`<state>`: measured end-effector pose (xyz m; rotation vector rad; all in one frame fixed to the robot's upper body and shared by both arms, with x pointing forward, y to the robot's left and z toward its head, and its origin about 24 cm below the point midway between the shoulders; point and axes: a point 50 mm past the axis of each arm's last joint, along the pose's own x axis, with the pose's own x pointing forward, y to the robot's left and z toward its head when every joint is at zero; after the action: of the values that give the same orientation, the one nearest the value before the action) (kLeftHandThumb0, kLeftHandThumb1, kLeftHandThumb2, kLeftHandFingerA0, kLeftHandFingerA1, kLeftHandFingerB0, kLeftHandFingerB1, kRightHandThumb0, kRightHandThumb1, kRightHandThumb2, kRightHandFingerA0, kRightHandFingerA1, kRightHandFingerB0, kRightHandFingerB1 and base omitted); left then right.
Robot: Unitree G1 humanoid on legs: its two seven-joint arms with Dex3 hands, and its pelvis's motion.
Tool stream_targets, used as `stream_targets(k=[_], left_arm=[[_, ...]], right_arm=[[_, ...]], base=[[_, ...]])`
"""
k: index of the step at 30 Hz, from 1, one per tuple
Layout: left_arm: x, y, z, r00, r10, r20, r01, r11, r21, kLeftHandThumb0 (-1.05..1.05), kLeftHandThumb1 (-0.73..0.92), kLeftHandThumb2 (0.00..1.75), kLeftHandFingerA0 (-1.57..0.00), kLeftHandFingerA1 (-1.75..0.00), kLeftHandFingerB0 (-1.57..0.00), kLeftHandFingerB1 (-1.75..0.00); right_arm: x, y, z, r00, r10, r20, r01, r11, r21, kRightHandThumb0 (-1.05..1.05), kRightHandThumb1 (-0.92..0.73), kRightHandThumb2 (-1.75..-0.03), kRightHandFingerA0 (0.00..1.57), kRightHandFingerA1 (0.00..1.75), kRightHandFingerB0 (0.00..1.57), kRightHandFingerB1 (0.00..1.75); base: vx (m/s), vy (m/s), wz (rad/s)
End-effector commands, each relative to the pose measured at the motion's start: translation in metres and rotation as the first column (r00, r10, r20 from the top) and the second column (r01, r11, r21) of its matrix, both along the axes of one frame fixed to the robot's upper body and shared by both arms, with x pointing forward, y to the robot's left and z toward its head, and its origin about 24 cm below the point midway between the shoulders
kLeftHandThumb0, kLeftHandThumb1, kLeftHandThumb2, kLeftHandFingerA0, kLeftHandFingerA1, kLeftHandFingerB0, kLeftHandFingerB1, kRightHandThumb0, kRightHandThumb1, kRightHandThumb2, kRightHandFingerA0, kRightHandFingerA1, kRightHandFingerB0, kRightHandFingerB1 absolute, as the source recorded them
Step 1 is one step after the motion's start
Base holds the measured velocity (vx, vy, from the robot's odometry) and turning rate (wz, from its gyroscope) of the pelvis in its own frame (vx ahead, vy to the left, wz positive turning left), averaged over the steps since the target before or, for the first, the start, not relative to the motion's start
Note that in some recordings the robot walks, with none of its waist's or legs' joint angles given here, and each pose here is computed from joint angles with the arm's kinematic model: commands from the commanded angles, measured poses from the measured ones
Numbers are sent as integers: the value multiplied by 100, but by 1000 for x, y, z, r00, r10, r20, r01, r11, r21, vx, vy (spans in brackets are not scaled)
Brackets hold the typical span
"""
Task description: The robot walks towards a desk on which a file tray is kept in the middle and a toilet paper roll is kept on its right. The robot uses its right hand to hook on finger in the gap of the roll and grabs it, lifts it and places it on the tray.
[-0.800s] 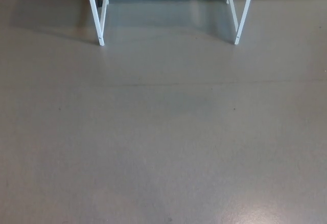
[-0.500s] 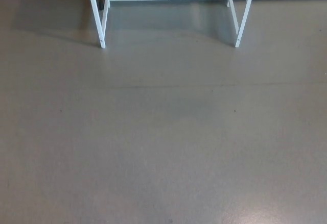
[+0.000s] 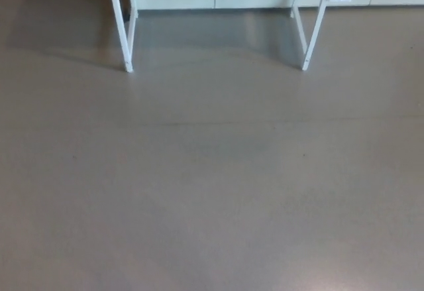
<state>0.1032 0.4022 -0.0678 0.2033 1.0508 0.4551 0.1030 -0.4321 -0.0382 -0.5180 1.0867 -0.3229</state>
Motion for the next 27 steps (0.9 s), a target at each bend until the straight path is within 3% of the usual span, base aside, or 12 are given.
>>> stream_targets(k=[1,3,4,7,8,9,16,18,19,21,22,27], left_arm=[[-12,9,4,999,55,2,-55,999,1,-91,66,110,-13,-72,-9,-62],[-16,9,3,999,46,-3,-46,999,1,-90,65,109,-10,-70,-8,-60],[-23,9,2,999,28,-21,-27,1000,7,-85,88,69,-9,-80,0,-60],[-32,8,1,999,3,-49,-3,1000,11,-84,90,67,-3,-86,0,-66],[-38,7,-3,995,-17,-94,20,999,30,-87,91,67,-12,-85,-6,-67],[-40,7,-3,995,2,-95,0,1000,27,-87,89,67,-10,-89,-9,-71],[-42,5,-5,994,40,-101,-39,999,9,-85,90,66,-9,-81,-8,-66],[-42,5,-4,994,32,-105,-31,999,14,-84,91,67,-10,-82,-9,-67],[-42,5,-4,994,40,-105,-38,999,13,-89,67,111,-17,-71,-16,-65],[-42,5,-4,994,50,-100,-49,999,15,-84,90,67,-10,-79,-10,-66],[-42,5,-4,993,38,-109,-36,999,23,-91,69,113,-19,-72,-15,-65],[-42,5,-4,992,25,-123,-21,999,34,-89,68,113,-18,-72,-16,-65]], right_arm=[[-6,-2,1,993,78,-86,-81,996,-33,-79,-56,-90,2,17,2,18],[-10,-2,0,990,84,-110,-89,995,-34,-77,-55,-91,1,19,2,19],[-16,-2,-1,989,88,-123,-92,995,-31,-71,-55,-81,4,21,1,21],[-25,-3,-2,992,61,-110,-61,998,7,-69,-52,-88,0,18,2,21],[-32,-5,-3,990,46,-133,-47,999,-2,-66,-66,-60,1,22,5,23],[-35,-5,-3,990,47,-133,-49,999,-7,-71,-51,-87,2,20,4,24],[-35,-4,2,973,114,-203,-126,991,-49,-75,-55,-92,0,26,5,25],[-36,-4,2,975,117,-191,-125,992,-31,-86,-58,-90,8,15,9,16],[-36,-4,2,976,114,-183,-121,992,-28,-85,-57,-89,8,15,9,18],[-36,-4,2,974,116,-195,-126,991,-38,-85,-56,-89,7,18,10,18],[-37,-4,1,983,84,-160,-87,996,-8,-73,-55,-73,1,17,4,20],[-36,-4,1,974,109,-196,-118,992,-33,-81,-57,-91,7,22,6,20]], base=[[238,177,14],[245,134,0],[221,76,5],[256,-25,9],[277,-44,9],[287,-81,10],[303,-202,15],[298,-180,32],[277,-126,-3],[260,-98,3],[316,-51,-1],[330,35,-12]])
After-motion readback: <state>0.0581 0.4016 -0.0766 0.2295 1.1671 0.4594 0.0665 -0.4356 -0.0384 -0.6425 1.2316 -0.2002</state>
